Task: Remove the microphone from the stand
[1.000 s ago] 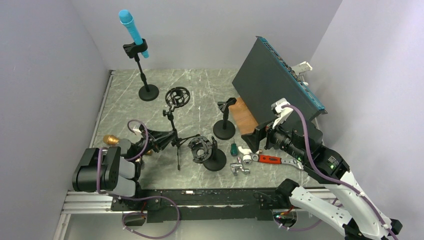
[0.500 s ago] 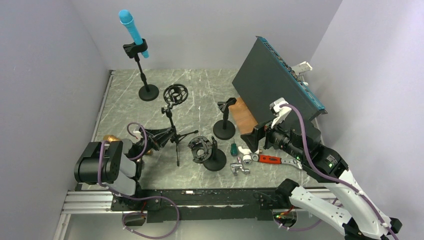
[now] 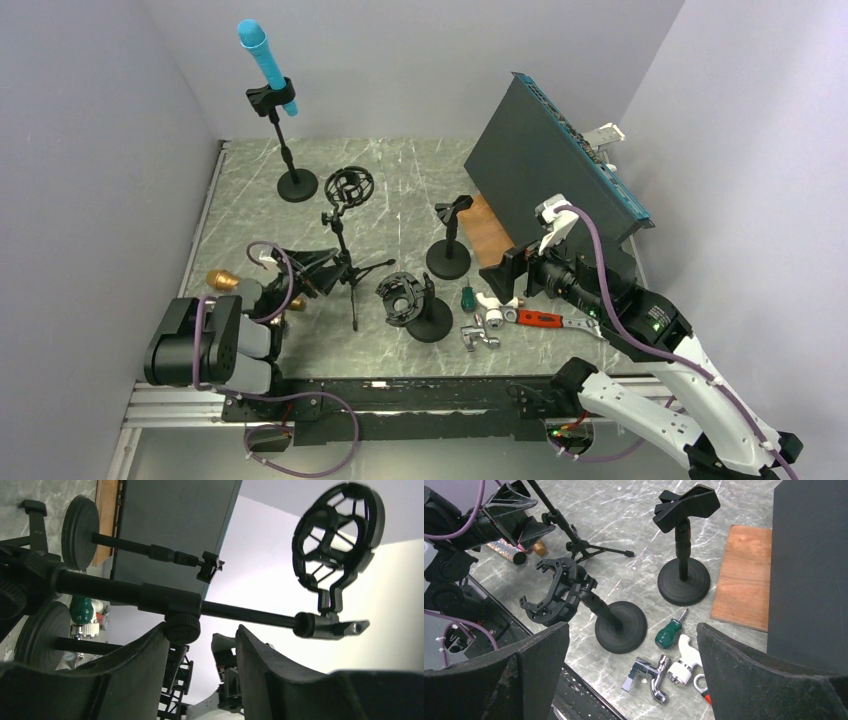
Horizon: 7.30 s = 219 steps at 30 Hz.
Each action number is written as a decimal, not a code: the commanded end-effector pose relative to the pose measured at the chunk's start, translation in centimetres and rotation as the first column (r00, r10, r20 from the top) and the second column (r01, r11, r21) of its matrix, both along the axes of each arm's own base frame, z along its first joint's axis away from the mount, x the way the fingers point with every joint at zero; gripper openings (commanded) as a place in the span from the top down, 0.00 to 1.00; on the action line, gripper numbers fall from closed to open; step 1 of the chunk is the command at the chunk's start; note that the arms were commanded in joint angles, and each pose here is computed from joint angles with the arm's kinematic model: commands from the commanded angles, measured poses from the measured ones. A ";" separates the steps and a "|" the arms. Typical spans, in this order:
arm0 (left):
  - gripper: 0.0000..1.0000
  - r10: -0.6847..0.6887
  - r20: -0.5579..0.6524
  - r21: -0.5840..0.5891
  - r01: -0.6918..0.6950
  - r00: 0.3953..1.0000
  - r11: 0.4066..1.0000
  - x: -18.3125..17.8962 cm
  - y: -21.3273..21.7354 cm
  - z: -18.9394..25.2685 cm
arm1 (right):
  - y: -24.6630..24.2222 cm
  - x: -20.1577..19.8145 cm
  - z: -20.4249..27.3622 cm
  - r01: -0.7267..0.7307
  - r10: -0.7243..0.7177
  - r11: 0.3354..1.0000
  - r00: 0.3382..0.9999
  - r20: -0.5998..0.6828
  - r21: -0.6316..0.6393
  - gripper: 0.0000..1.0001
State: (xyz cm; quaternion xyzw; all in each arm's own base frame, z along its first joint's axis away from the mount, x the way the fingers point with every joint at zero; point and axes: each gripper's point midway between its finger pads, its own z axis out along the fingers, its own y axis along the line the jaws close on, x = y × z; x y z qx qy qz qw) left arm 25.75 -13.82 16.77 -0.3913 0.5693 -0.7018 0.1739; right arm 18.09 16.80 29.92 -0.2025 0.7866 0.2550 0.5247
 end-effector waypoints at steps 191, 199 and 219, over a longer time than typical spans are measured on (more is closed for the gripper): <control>0.06 -0.064 0.816 0.575 -0.797 0.574 0.184 19.8 13.8 26.7 | 5.8 2.5 -4.2 -0.096 0.101 0.989 0.994 -0.041 0.115 0.00; 0.08 -0.215 0.862 0.486 -0.869 0.459 0.097 27.6 15.1 28.3 | 5.4 4.9 -6.3 -0.029 0.029 0.999 1.000 -0.004 0.039 0.00; 0.62 -0.280 0.879 0.451 -0.862 0.385 0.232 33.2 12.8 28.3 | 6.5 6.6 -7.4 -0.018 0.017 1.000 0.999 -0.032 -0.005 0.00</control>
